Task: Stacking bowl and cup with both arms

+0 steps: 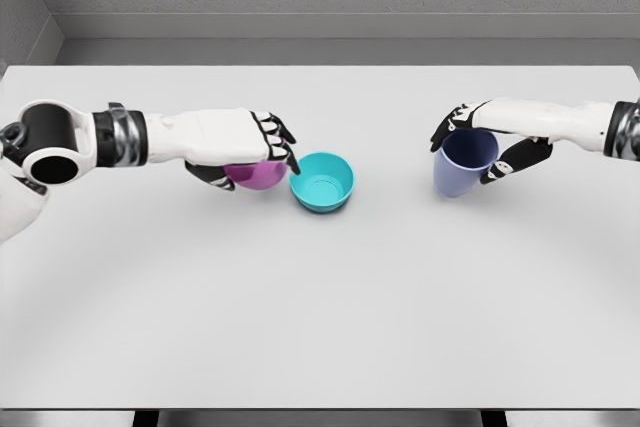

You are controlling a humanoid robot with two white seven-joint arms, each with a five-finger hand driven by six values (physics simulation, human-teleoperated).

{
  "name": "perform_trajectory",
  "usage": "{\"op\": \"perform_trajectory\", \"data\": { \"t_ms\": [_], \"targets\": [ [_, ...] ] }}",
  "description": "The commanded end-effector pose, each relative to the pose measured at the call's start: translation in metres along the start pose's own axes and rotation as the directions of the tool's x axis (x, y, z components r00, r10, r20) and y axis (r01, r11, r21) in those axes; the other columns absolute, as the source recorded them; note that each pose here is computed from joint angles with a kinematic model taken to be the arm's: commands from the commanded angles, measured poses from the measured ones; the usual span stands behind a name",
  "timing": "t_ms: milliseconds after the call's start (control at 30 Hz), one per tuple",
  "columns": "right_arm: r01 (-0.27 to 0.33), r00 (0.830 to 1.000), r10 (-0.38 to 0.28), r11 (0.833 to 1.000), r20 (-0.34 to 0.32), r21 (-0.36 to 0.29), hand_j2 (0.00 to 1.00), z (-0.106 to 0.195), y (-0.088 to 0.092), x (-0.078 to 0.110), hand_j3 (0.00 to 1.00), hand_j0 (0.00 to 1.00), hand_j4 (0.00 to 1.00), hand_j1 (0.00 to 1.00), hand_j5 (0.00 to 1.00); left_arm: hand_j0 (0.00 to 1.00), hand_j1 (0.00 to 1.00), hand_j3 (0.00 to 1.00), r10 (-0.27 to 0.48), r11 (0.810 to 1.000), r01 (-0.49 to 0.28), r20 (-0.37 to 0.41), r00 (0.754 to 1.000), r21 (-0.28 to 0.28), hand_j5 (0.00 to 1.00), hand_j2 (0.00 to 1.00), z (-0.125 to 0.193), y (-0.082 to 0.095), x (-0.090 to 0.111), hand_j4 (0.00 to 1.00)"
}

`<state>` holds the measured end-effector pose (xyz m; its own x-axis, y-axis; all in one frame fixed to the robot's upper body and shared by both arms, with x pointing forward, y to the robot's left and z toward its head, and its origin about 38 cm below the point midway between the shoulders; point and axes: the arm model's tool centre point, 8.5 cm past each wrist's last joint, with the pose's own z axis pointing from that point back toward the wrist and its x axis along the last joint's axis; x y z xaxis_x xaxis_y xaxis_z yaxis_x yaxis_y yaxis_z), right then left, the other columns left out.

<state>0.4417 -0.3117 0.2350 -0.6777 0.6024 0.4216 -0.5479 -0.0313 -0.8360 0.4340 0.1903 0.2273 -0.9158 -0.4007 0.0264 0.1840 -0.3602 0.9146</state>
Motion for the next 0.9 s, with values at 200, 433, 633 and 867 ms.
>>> {"op": "perform_trajectory", "data": {
  "t_ms": [200,433,633,867],
  "targets": [
    [-0.007,1.000,0.007,1.000,0.007,-0.012,0.67,0.002,-0.006,0.003,0.67,0.67,0.67,0.67,0.67,0.78,0.78,0.78,-0.011,1.000,0.011,0.014,1.000,0.017,0.78,0.78,-0.011,0.007,0.004,0.78],
    [-0.014,1.000,0.014,1.000,0.009,-0.019,0.67,0.002,-0.011,0.005,0.67,0.67,0.67,0.67,0.67,0.78,0.78,0.78,-0.030,0.999,0.029,0.031,0.999,0.032,0.78,0.78,-0.025,0.014,0.010,0.78],
    [-0.022,1.000,0.022,0.999,0.012,-0.024,0.67,0.003,-0.014,0.006,0.67,0.67,0.67,0.67,0.67,0.78,0.78,0.78,-0.033,0.999,0.032,0.032,0.999,0.041,0.78,0.78,-0.040,0.021,0.009,0.78],
    [-0.033,0.999,0.033,0.999,0.019,-0.030,0.67,0.001,-0.019,0.010,0.67,0.67,0.67,0.67,0.67,0.78,0.78,0.78,-0.023,0.999,0.022,0.036,0.999,0.039,0.78,0.78,-0.055,0.019,0.009,0.78]
  ]
}}
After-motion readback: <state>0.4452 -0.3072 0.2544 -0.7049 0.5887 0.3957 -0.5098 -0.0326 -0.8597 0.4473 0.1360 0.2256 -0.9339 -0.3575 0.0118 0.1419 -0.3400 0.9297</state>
